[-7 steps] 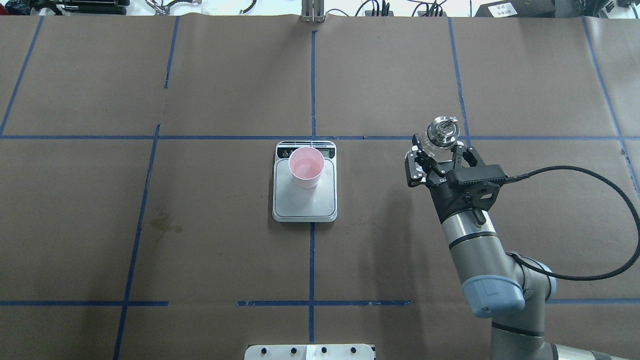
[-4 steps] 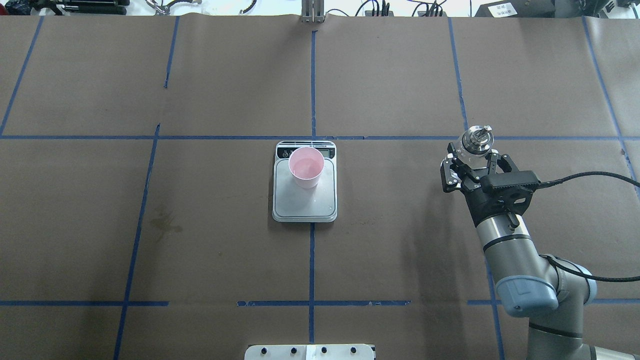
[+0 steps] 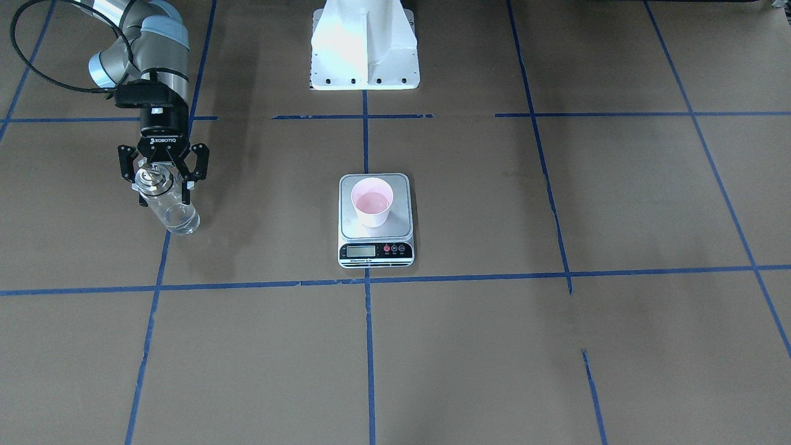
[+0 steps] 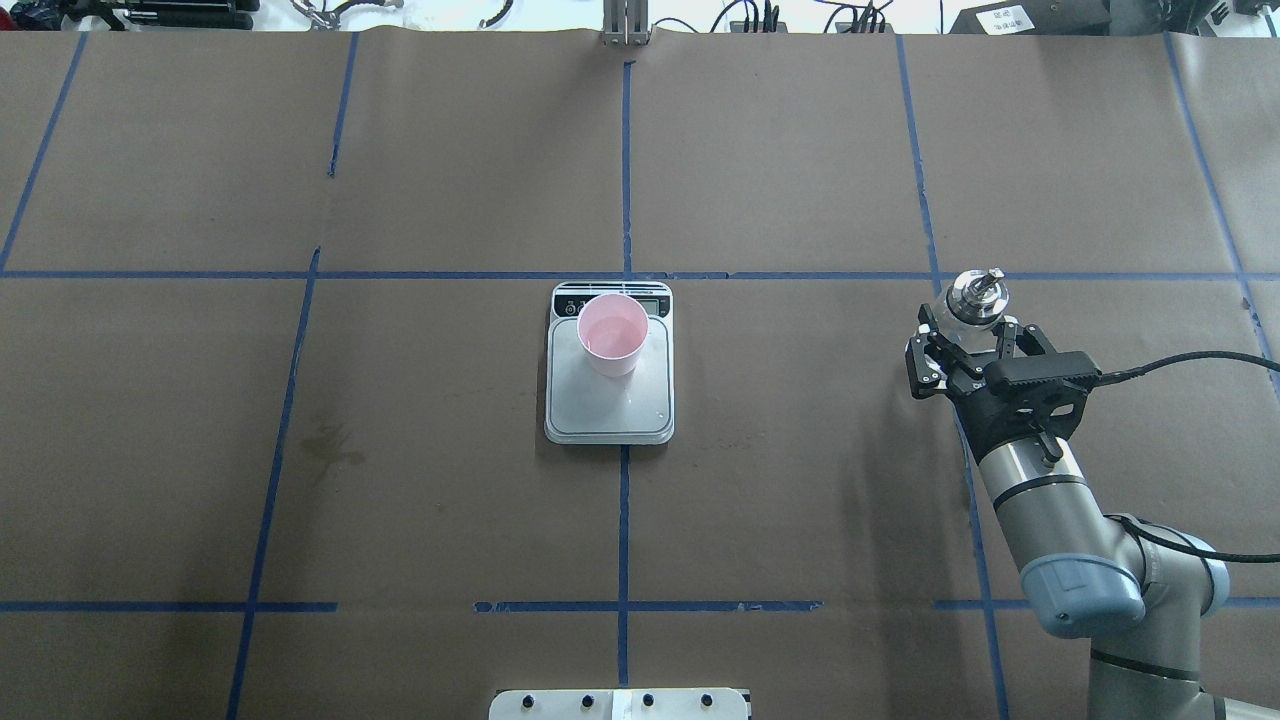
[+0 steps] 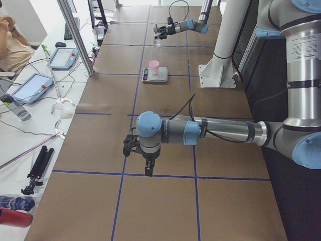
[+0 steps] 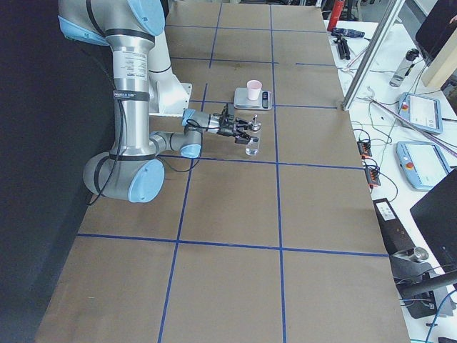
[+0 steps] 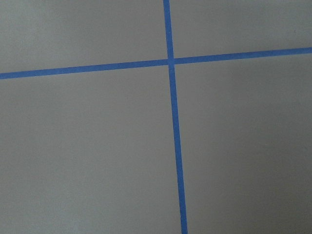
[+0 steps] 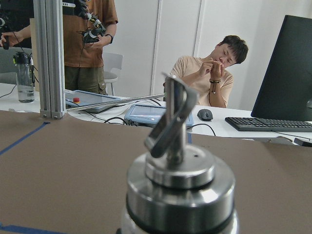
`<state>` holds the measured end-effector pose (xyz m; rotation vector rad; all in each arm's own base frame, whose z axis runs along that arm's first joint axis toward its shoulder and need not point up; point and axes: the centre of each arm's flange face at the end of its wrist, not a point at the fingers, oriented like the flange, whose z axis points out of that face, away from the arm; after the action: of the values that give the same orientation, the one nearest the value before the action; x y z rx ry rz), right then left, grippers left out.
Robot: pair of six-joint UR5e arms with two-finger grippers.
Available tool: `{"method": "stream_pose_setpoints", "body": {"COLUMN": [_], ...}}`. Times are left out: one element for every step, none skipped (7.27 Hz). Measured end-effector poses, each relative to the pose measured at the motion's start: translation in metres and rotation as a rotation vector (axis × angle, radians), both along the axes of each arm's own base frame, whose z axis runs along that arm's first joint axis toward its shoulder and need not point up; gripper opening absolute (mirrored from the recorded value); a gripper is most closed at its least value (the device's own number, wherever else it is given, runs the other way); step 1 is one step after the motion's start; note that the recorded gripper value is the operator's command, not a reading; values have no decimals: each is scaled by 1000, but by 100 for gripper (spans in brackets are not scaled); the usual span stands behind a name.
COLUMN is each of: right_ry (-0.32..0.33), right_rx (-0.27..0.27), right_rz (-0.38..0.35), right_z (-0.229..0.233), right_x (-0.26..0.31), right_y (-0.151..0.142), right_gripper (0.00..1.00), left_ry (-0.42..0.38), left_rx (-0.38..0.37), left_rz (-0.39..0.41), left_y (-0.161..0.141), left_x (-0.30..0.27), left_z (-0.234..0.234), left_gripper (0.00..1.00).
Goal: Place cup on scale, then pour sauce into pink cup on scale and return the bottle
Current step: 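Lower the bottle onto the table with the right gripper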
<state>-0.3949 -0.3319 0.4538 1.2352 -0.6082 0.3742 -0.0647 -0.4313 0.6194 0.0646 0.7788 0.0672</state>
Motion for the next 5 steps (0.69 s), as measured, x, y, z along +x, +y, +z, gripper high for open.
{"method": "stream_pose_setpoints", "body": {"right_ry": [10, 17, 7, -17, -36], "right_rx": [-5, -8, -12, -18, -23], "right_rz": [-3, -5, -3, 1, 5], "right_z": [6, 10, 12, 12, 12], "right_x": [1, 2, 2, 2, 1], "right_y": [1, 1, 1, 2, 2], "right_gripper": [30, 30, 30, 30, 33], "left_ry": [0, 0, 0, 0, 0], "left_rx": [1, 2, 2, 3, 3], "left_rz": [0, 0, 0, 0, 0], "left_y": [0, -1, -1, -2, -2], "left_x": [0, 0, 0, 0, 0], "left_z": [0, -1, -1, -1, -1], "left_gripper": [100, 100, 100, 100, 100]}}
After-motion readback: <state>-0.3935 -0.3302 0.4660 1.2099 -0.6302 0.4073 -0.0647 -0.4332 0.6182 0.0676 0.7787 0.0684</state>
